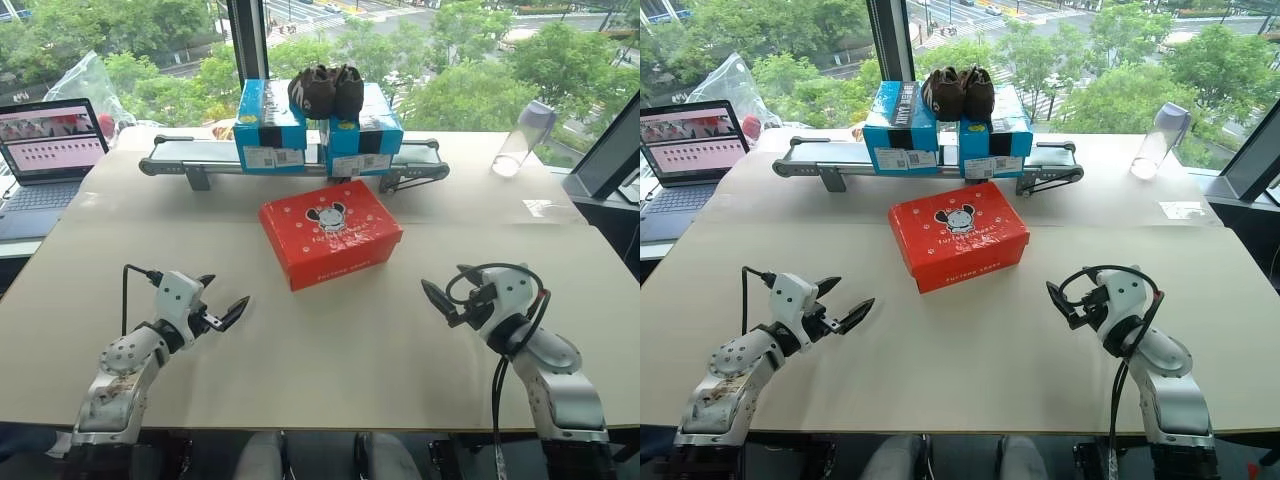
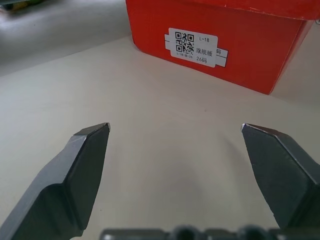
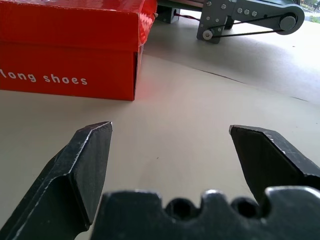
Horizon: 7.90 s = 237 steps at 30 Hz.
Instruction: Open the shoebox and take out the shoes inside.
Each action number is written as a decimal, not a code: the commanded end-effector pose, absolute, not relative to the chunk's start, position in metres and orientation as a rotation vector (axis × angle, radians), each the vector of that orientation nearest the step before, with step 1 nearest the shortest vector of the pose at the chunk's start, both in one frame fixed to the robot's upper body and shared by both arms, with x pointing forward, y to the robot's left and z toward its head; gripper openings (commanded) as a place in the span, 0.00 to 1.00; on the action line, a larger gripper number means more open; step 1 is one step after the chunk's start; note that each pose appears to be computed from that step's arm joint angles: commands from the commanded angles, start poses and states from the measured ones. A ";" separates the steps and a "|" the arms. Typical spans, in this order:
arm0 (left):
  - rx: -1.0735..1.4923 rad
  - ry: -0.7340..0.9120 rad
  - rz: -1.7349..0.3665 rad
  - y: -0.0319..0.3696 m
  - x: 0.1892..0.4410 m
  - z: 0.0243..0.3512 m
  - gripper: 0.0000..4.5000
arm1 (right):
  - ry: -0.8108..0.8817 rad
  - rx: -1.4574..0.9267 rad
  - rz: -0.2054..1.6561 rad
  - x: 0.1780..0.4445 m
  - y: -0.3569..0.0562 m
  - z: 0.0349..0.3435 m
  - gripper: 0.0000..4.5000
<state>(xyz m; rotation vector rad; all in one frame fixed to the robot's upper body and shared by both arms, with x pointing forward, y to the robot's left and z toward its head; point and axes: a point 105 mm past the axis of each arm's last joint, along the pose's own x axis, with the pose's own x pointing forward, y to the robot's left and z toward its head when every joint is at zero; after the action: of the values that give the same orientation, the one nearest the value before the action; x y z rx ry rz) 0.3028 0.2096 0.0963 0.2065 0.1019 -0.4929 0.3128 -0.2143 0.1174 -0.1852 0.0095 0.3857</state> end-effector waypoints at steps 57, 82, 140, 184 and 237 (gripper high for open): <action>0.197 -0.081 -0.232 0.133 0.373 0.140 0.00 | 0.040 -0.299 0.386 0.433 -0.178 0.124 0.01; 0.185 0.015 -0.306 0.137 0.302 0.140 0.00 | -0.085 -0.243 0.731 0.374 -0.117 0.161 0.01; 0.327 -0.027 -0.621 0.144 0.352 0.110 0.00 | 0.084 -0.307 0.807 0.368 -0.093 0.118 0.01; 0.295 0.153 -1.046 0.211 0.250 0.248 0.30 | 0.340 -0.336 0.960 0.281 -0.189 0.191 0.00; 0.522 0.346 -1.252 0.197 0.193 0.282 0.99 | 0.405 -0.159 1.427 0.258 -0.109 0.161 0.00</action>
<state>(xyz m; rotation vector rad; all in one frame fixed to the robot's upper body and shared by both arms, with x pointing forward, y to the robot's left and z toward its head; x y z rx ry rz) 0.1940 0.1959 0.2756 0.4903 0.3795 -1.2706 0.2612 -0.1157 0.1294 -0.1507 0.5074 1.3810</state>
